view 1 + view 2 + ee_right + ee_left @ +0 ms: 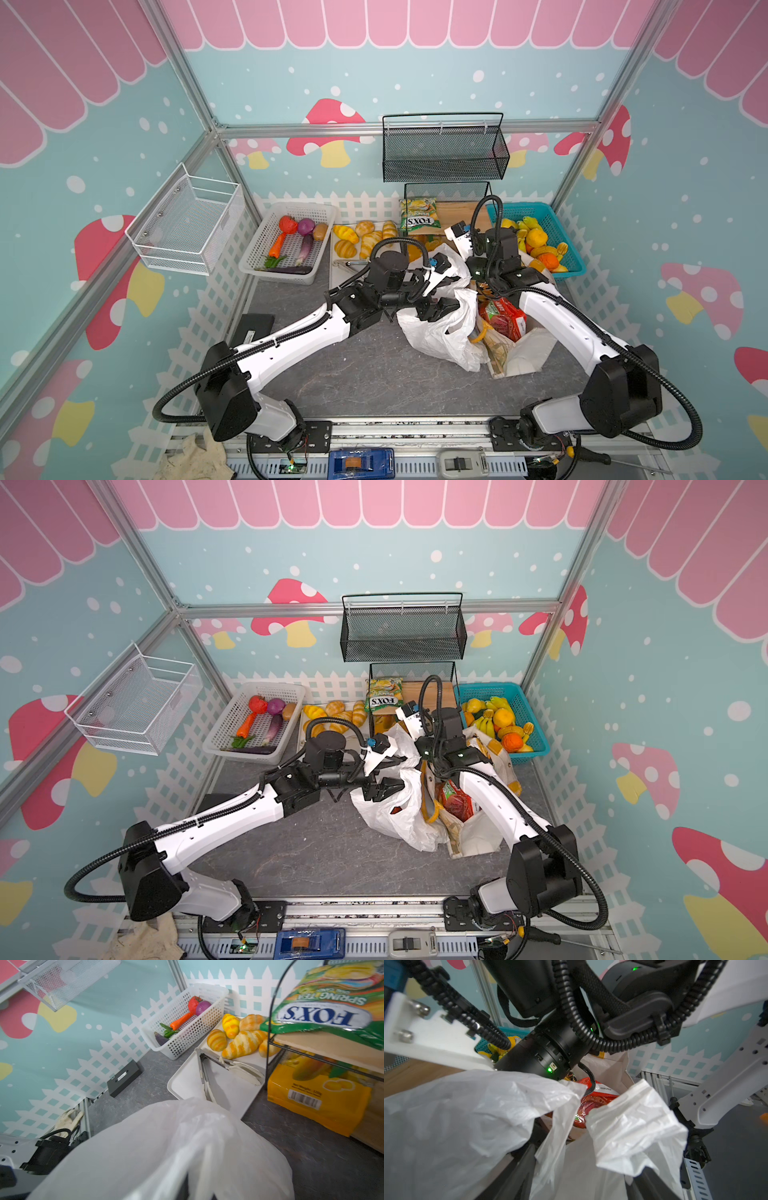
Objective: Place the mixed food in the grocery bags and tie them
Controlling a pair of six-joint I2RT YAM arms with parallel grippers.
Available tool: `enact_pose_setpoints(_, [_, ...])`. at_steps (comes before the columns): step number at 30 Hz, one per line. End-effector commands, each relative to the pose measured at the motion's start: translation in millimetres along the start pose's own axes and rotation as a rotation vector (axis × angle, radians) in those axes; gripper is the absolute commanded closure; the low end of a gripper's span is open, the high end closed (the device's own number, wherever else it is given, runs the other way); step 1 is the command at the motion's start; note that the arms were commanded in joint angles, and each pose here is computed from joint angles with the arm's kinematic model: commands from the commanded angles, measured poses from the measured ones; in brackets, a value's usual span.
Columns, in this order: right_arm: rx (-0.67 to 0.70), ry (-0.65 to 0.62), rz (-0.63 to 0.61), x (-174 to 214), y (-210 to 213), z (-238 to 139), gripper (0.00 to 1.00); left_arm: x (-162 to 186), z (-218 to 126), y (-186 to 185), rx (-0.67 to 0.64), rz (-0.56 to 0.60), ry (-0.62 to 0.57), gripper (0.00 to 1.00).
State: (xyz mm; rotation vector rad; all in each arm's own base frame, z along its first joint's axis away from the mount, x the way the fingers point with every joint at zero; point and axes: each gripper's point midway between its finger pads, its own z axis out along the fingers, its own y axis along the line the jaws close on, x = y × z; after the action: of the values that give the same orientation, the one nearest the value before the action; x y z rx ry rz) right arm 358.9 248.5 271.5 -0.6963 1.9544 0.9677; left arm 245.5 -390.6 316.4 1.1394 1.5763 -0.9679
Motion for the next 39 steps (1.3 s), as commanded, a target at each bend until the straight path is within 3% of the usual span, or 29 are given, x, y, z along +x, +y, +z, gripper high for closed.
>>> enact_pose_setpoints(1, [-0.081,-0.003,-0.047,-5.4,15.2,7.0,0.98,-22.6,-24.5,6.5,-0.041,-0.068,-0.087,0.27])
enact_pose_setpoints(7, [-0.063,0.014,-0.039,4.4,9.8,9.3,0.98,-31.5,-59.2,24.6,-0.042,-0.285,-0.147,0.23])
enact_pose_setpoints(9, [-0.058,0.018,-0.034,6.5,8.0,10.4,0.98,-34.5,-67.9,20.9,-0.028,-0.296,-0.145,0.22])
enact_pose_setpoints(12, [-0.059,0.02,-0.033,6.9,7.6,11.1,0.98,-35.3,-85.4,16.2,-0.077,-0.21,-0.149,0.21])
enact_pose_setpoints(19, [-0.064,0.023,-0.028,7.1,7.7,12.8,0.98,-37.4,-117.0,15.5,-0.244,0.234,-0.114,0.21])
enact_pose_setpoints(25, [-0.064,0.028,-0.022,9.8,6.8,13.9,0.98,-41.9,-94.5,4.3,-0.176,0.511,0.004,0.17])
enact_pose_setpoints(31, [-0.052,0.029,-0.022,11.7,6.2,12.6,0.98,-43.8,-58.1,4.2,-0.076,0.579,0.088,0.16])
enact_pose_setpoints(39, [-0.048,0.026,-0.025,10.6,6.2,11.3,0.98,-36.2,-25.5,8.9,0.022,0.563,0.148,0.21])
